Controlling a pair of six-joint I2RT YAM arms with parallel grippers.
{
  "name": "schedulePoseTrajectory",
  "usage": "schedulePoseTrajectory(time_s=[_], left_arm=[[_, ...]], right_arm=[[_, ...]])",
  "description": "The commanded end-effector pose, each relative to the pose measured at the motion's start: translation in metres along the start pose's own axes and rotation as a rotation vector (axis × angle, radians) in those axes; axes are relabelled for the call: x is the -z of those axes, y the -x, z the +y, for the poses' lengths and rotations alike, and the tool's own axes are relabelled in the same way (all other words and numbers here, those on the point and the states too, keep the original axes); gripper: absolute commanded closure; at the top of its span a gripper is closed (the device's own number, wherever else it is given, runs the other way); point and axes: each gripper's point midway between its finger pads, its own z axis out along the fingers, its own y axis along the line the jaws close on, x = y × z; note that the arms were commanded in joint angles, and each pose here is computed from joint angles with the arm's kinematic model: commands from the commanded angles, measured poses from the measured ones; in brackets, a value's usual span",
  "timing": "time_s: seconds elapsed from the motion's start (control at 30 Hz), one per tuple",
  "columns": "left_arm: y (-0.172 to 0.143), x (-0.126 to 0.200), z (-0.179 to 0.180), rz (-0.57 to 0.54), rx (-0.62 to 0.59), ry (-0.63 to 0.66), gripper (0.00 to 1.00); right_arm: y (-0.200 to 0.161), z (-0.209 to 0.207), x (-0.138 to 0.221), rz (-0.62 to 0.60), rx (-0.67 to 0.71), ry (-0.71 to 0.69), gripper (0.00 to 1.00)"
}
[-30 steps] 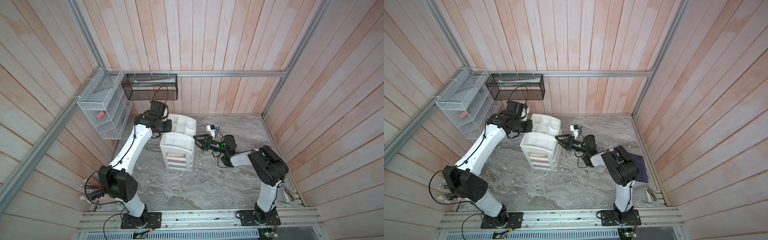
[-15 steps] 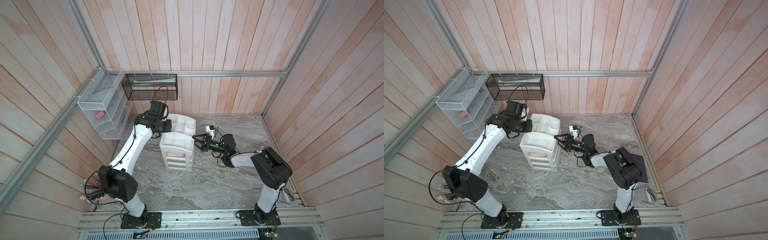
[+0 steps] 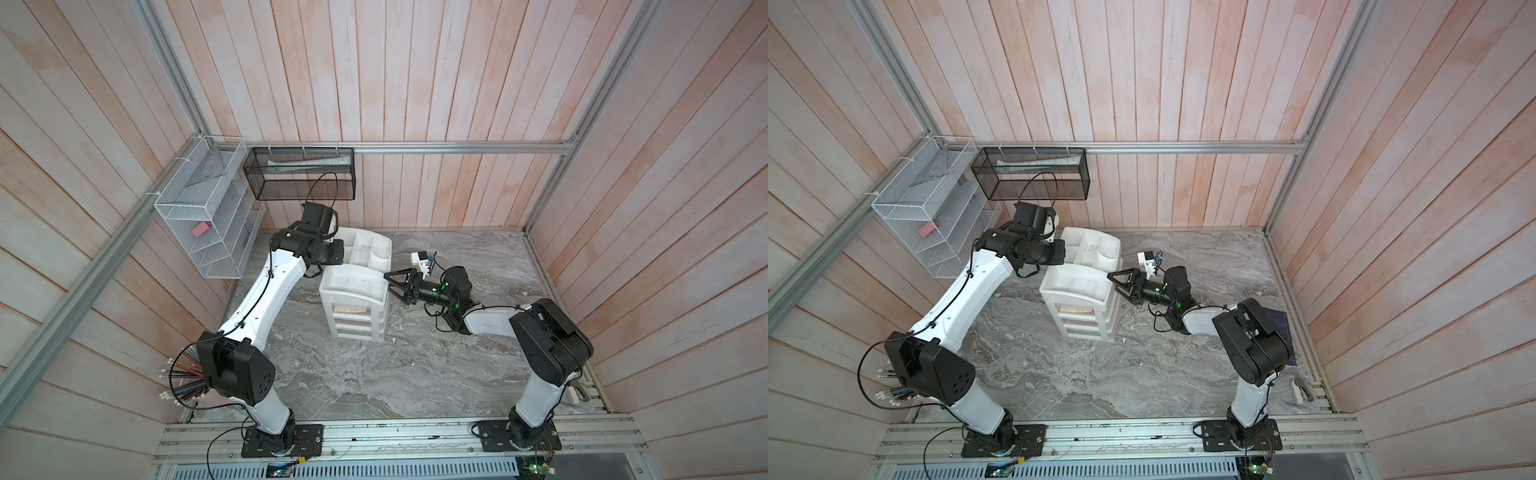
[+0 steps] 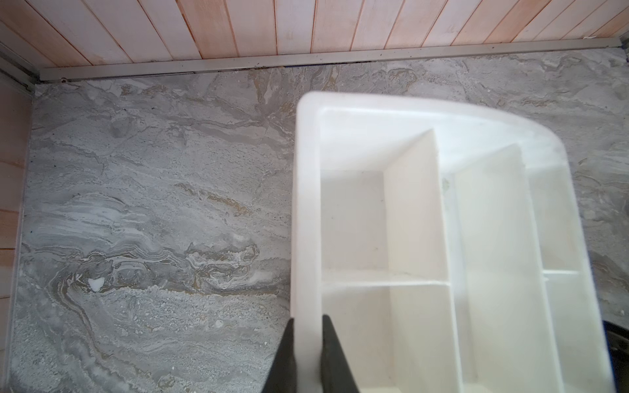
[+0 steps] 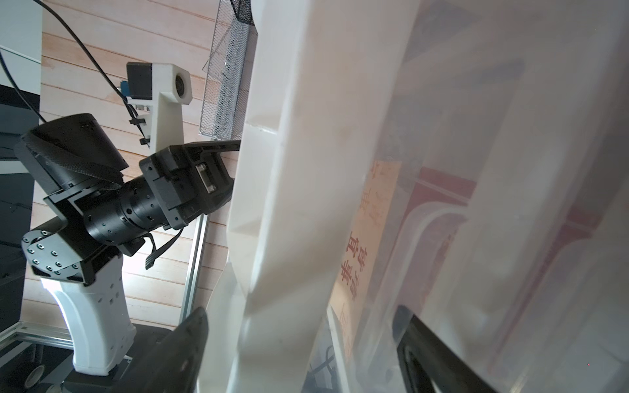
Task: Take the postcards out of the drawer
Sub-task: Open the drawer at the center of the board.
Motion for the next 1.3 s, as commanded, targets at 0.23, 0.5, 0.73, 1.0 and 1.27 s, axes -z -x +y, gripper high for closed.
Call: schedulePoseTrajectory(time_s=[0.23,0.5,0.73,1.0,1.27], left_arm=[[-0.002,-0.006,0.004,-0.004,-0.018,0.041,1.0],[-0.001,-0.004,0.008,-0.008,-0.016,0.063,1.0],[0.002,0.001,0.01,-0.019,-0.015,0.079,1.0],[0.005,0.008,0.015,-0.034,-0.019,0.104,1.0],[0.009,0.011,0.02,-0.044,-0.032,0.135,1.0]], right_arm=[[0.009,0.085,0.02,-0.019,0.183,0.264,0.16],[0.011,0.083,0.03,-0.048,0.176,0.282,0.16],[0.009,0.083,0.044,-0.068,0.156,0.378,0.17],[0.009,0.074,0.047,-0.069,0.147,0.37,0.19],[0.01,0.07,0.054,-0.069,0.146,0.345,0.2]])
